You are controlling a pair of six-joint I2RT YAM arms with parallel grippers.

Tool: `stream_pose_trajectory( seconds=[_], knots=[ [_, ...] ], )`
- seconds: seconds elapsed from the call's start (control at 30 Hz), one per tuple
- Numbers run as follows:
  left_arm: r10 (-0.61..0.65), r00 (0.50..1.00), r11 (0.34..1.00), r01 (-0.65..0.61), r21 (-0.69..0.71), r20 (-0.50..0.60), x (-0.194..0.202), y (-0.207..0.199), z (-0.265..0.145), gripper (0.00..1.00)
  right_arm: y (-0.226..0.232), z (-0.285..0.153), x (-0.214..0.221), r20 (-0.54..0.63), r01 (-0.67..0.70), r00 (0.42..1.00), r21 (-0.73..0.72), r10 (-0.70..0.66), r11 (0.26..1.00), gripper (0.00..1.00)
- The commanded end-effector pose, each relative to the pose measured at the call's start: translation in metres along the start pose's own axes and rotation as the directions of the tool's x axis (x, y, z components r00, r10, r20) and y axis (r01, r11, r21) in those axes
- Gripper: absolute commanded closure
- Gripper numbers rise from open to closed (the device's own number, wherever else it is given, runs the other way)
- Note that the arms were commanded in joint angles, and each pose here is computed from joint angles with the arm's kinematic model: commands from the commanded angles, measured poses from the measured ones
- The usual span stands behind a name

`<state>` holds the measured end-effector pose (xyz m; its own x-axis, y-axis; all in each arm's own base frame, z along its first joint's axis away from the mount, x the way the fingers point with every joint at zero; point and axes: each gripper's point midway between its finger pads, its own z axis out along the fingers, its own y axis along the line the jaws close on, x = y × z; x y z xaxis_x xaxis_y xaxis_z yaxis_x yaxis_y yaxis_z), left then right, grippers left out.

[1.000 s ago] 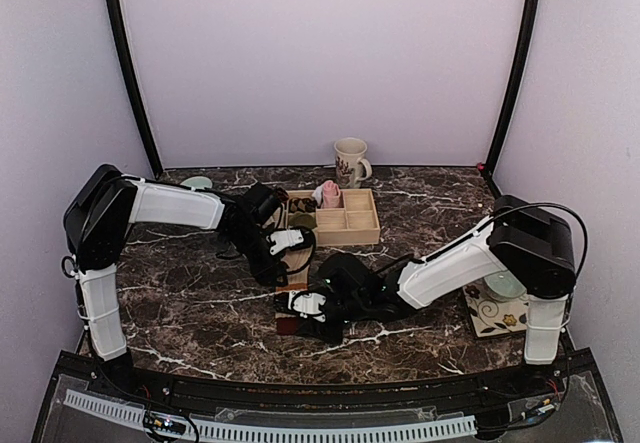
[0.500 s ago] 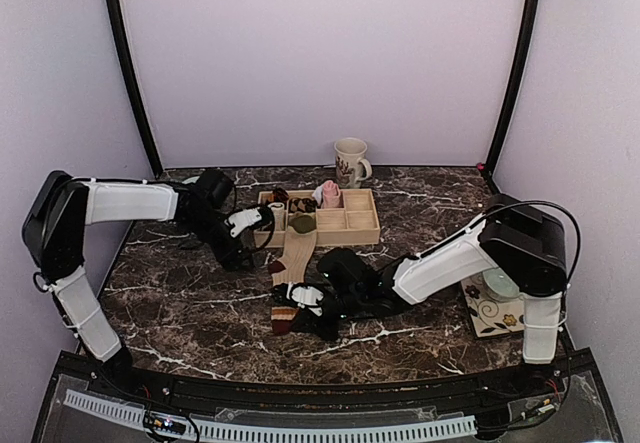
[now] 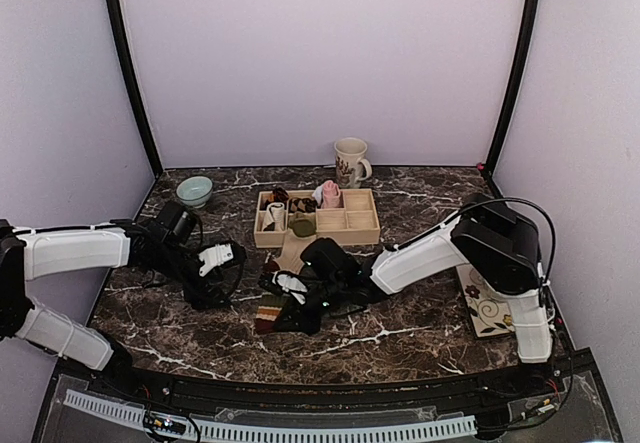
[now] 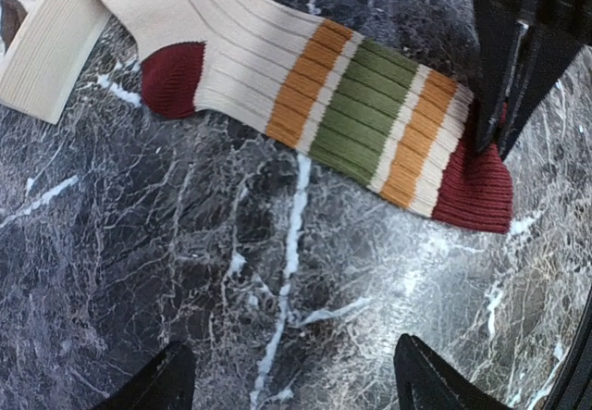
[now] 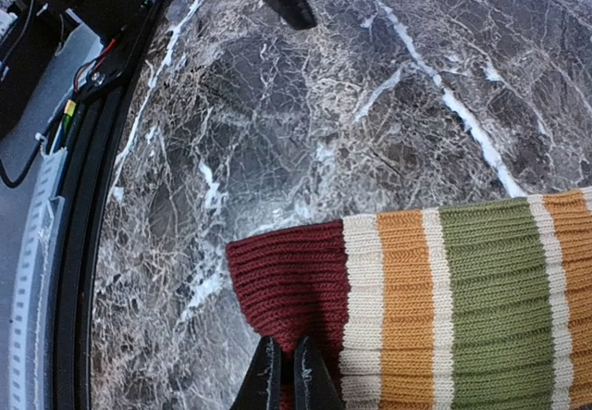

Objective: Roll the socks
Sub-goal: Pick up the sock from the center of the board, then roll the sock at the center of the board.

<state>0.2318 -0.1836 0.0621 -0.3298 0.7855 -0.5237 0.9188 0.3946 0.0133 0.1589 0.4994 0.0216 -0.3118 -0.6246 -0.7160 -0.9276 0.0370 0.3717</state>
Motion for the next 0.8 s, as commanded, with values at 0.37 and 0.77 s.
stream_pose_trajectory(
  seconds=[0.37, 0.77],
  knots=[
    [0.338, 0.94, 0.931, -0.34, 0.135, 0.035, -0.014, -0.065, 0.017, 0.34, -0.033, 0.018, 0.052, -0.083, -0.511, 0.859, -0.112, 0.505, 0.852, 0.99],
    [0.449, 0.894, 0.892, -0.449, 0.059, 0.014, -0.035, -0.062, 0.042, 0.47, -0.042, 0.014, 0.06, -0.084, -0.528, 0.848, -0.045, 0.524, 0.848, 0.97]
  ],
)
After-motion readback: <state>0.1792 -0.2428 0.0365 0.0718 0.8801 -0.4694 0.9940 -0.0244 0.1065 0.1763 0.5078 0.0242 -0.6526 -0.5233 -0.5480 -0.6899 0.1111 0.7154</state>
